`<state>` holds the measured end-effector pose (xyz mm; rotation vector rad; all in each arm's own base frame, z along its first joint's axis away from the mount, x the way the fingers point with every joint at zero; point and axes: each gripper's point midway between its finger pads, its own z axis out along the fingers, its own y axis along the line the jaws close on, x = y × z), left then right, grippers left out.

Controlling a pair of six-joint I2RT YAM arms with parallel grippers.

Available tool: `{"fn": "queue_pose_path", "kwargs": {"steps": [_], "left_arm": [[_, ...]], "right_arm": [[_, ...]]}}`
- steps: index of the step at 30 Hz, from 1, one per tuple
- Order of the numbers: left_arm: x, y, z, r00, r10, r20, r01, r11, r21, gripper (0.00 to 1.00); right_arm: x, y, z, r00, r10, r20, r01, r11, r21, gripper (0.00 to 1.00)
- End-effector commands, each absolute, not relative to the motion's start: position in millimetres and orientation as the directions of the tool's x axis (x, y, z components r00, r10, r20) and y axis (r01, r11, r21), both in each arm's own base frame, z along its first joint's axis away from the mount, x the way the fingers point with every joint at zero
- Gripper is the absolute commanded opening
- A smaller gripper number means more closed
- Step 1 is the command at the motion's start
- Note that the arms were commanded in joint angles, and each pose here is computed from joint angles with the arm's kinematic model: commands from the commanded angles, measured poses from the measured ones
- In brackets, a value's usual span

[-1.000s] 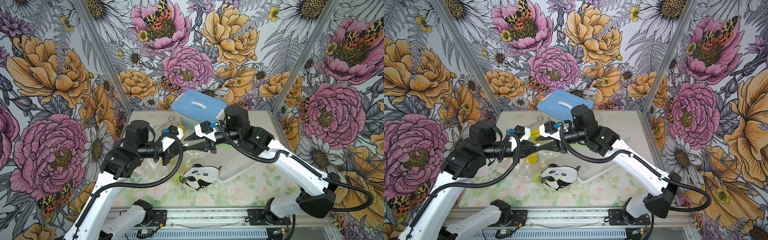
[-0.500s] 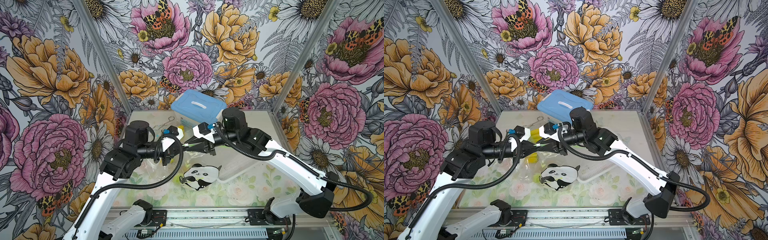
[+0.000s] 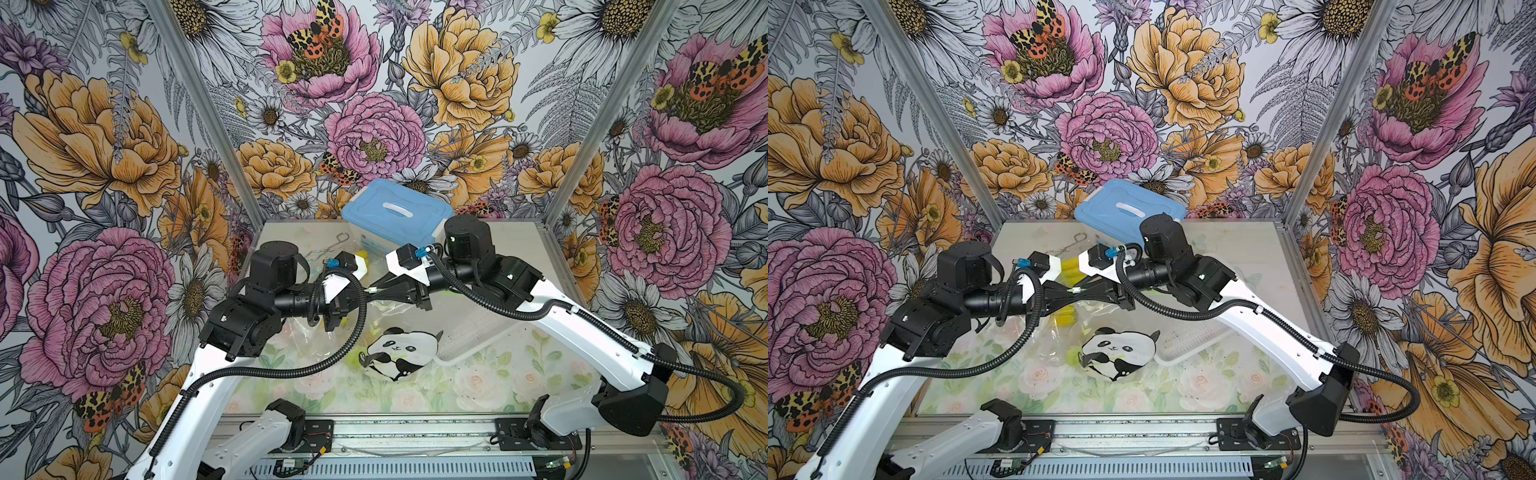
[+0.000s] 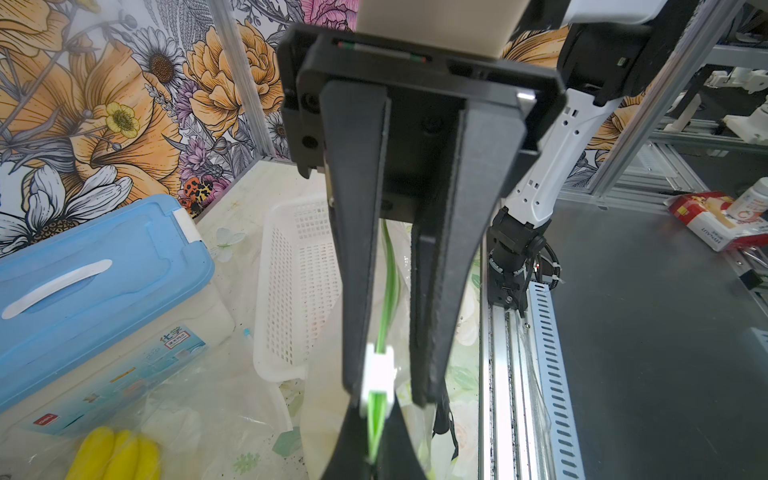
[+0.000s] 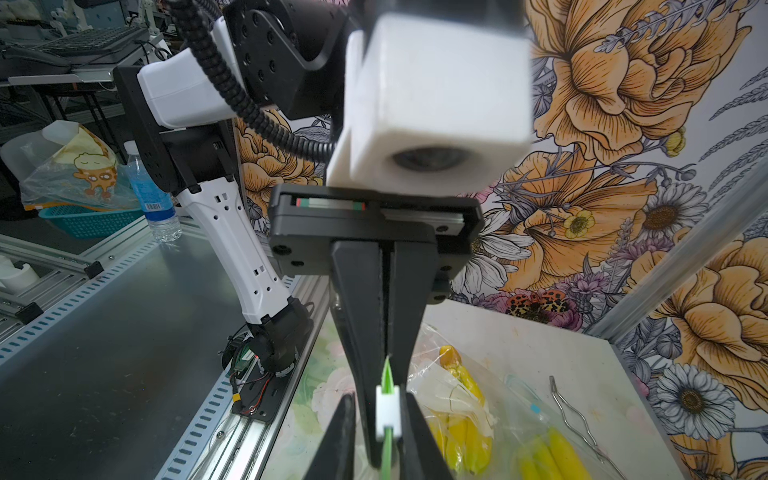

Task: Open the zip-top bag and take out the banana
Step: Unzip the zipper on the zipper food storage bag.

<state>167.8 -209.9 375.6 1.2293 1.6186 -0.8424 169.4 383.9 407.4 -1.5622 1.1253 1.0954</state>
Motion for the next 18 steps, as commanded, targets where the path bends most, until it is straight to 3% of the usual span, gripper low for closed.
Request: {"fn": "queue_pose_path", "kwargs": {"steps": [1,18], "left_arm": [[168.1,-210.2,384.0,-0.055,0.344,-0.938,0.961,0.272,0.043,0.0],[169.5,-205.7,382.1,-0.059,0.341,-0.938,0.957,0.286,0.043,0.0]], "right_arm": [[165.9,386.0,421.3,0.212,-0.147,-0.966,-0.964,-0.196,-0.182,0.19],[168.5,380.8,418.5,0.217,-0.162,-0.963,-0.969,-0.158,-0.192,0.0]]}}
